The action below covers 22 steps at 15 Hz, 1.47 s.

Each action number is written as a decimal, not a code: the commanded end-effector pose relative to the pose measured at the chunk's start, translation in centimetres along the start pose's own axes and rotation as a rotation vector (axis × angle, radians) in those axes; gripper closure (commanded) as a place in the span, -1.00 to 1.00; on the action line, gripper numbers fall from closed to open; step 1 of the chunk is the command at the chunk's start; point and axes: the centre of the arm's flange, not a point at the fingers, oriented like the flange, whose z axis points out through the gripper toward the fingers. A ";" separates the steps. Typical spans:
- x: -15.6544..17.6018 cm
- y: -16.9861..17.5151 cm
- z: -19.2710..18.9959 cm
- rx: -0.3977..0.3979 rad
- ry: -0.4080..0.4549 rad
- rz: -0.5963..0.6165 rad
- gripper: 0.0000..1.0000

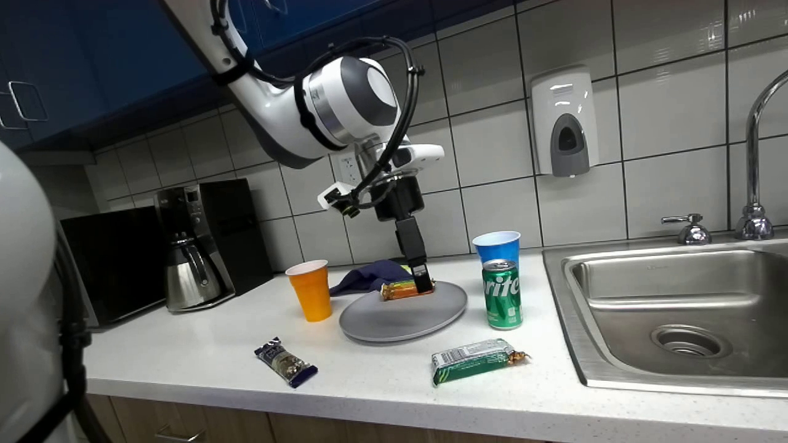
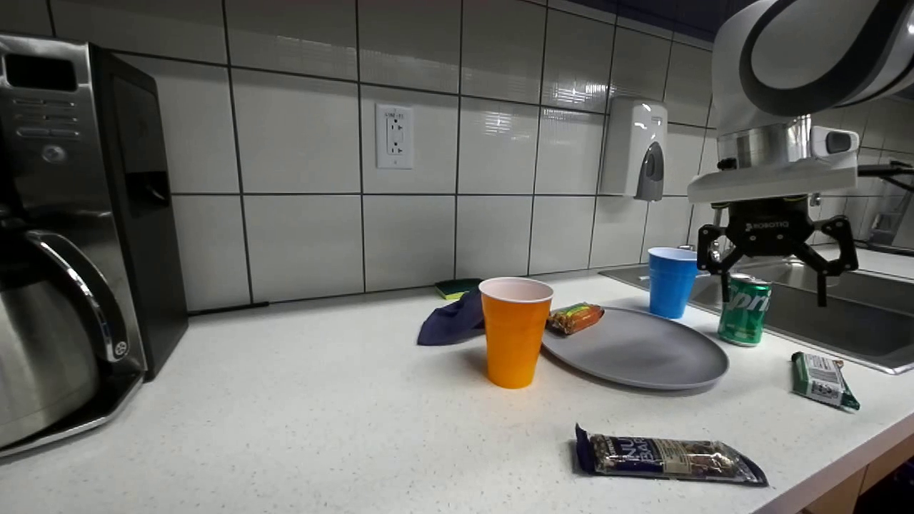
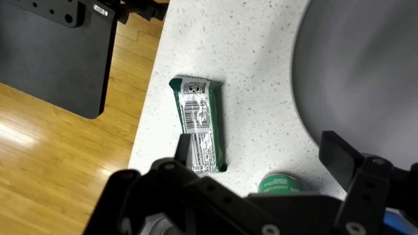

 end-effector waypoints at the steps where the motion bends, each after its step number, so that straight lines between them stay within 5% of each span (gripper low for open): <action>1: 1.1 2.0 0.6 0.050 -0.004 -0.045 -1.00; 22: 3.4 4.2 6.9 0.053 -0.006 -0.043 -1.00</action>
